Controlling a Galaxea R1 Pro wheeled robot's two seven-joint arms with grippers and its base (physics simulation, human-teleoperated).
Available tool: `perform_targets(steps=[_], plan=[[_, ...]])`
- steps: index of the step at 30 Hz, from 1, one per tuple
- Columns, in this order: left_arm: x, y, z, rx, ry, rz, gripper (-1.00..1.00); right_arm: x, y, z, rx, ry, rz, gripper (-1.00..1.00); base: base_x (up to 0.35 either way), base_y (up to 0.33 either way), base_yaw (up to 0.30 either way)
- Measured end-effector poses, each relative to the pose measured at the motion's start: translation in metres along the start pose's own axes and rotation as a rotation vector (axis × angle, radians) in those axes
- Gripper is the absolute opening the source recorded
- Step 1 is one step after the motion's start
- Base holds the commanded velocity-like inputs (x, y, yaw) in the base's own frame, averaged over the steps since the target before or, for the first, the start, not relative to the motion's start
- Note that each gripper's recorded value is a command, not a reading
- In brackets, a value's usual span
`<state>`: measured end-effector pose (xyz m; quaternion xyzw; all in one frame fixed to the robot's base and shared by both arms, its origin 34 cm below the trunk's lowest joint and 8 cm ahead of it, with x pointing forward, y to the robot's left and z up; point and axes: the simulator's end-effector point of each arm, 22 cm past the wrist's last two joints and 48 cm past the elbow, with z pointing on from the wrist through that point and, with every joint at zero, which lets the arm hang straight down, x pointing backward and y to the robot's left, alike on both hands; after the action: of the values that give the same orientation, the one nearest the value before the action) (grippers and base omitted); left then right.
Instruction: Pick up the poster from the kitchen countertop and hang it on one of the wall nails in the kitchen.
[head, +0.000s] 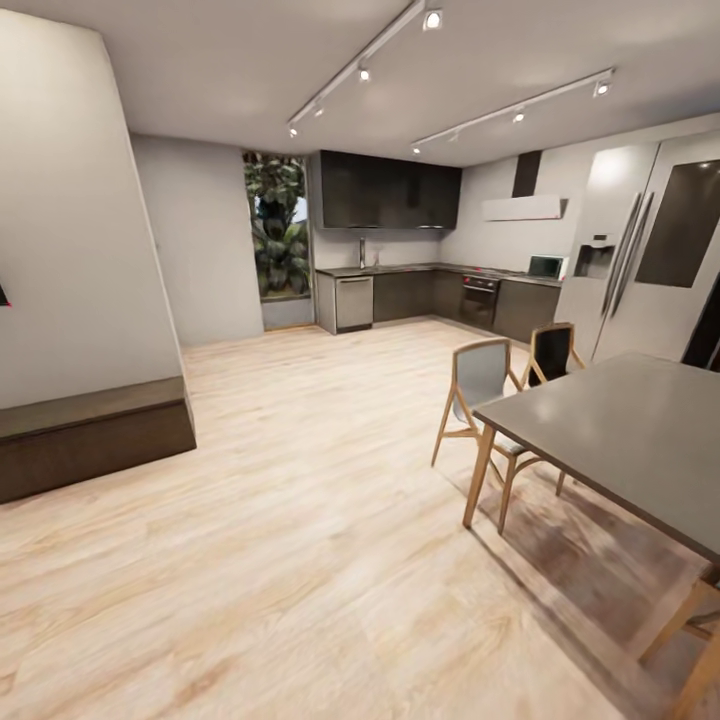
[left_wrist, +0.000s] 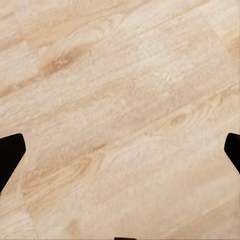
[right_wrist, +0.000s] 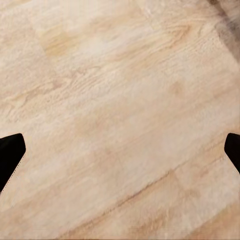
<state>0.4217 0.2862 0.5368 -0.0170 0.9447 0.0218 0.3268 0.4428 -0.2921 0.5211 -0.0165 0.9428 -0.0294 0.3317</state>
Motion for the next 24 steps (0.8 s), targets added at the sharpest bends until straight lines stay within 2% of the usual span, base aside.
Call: perform_targets(steps=[24], plan=[[0.0097, -0.0001, -0.0003, -0.001, 0.020, -0.003, 1.00, -0.0002, 0.0005, 0.0000, -0.001, -0.001, 0.001, 1.00, 0.337, 0.000, 0.000]])
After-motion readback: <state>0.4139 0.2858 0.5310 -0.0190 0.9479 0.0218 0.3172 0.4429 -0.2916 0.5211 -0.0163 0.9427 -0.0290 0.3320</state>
